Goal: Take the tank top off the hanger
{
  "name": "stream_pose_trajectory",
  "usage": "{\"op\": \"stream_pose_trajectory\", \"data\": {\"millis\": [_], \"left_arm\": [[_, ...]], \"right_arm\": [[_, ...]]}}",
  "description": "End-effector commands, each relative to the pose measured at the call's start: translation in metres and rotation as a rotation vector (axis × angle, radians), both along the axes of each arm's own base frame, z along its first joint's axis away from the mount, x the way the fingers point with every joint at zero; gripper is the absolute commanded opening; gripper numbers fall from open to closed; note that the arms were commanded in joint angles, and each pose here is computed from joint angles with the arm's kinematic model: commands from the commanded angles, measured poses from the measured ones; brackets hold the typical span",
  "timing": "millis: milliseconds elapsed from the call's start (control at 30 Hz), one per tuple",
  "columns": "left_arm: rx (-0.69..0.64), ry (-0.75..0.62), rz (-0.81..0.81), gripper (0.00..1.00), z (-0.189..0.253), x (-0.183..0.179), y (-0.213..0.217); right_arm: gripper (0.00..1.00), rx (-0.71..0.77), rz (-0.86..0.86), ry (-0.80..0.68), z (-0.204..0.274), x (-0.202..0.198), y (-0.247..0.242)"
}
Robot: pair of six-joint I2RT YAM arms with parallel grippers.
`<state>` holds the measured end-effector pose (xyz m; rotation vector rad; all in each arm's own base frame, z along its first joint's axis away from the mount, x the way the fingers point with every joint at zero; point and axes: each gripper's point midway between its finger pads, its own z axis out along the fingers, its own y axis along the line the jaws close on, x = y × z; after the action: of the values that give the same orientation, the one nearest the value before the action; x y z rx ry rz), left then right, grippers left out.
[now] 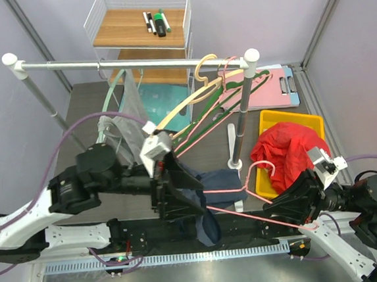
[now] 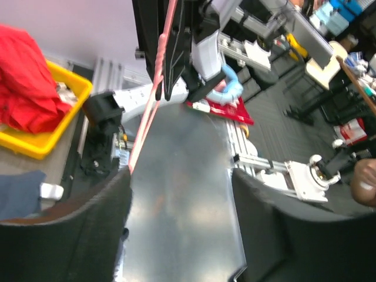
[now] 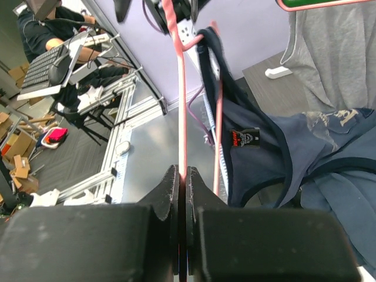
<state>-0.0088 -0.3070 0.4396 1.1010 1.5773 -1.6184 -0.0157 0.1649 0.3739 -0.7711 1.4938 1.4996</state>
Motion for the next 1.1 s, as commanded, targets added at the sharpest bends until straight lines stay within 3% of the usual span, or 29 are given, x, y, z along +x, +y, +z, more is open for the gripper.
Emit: {"op": "stream_pose_trajectory", "data": {"millis": [0,67,300,367,467,567,800,1067], "left_arm": [[-0.168,-0.056,0.096,0.75,0.035,0.005,0.041],[-0.198,-0.062,0.133,0.83,0.036,0.007,0.060],[-0.200,-0.043,0.263,0.88,0.002,0.021,0.093],[-0.177,-0.023,0.257,0.87,-0.012,0.020,0.090],[-0.164,-0.011,0.188,0.78,-0.029,0.009,0.083],[-0.201,0.020,0.136,0.81,-0.037,0.002,0.071],[-0.217,0.036,0.333,0.88,-0.053,0.041,0.054],[-0.270,0.071,0.412,0.87,-0.058,0.059,0.037]], "right_arm": [[0.01,0.088,-0.056,-0.075,0.022,-0.002,-0.007],[0.01,0.105,-0.074,-0.086,0.026,-0.002,-0.010],[0.01,0.171,-0.113,-0.127,0.043,-0.007,-0.018],[0.01,0.191,-0.131,-0.145,0.049,-0.008,-0.022],[0.01,0.220,-0.157,-0.165,0.059,-0.008,-0.026],[0.01,0.239,-0.153,-0.179,0.067,-0.012,-0.027],[0.01,0.250,-0.147,-0.191,0.075,-0.017,-0.030],[0.01,0.251,-0.151,-0.189,0.075,-0.017,-0.030]]}}
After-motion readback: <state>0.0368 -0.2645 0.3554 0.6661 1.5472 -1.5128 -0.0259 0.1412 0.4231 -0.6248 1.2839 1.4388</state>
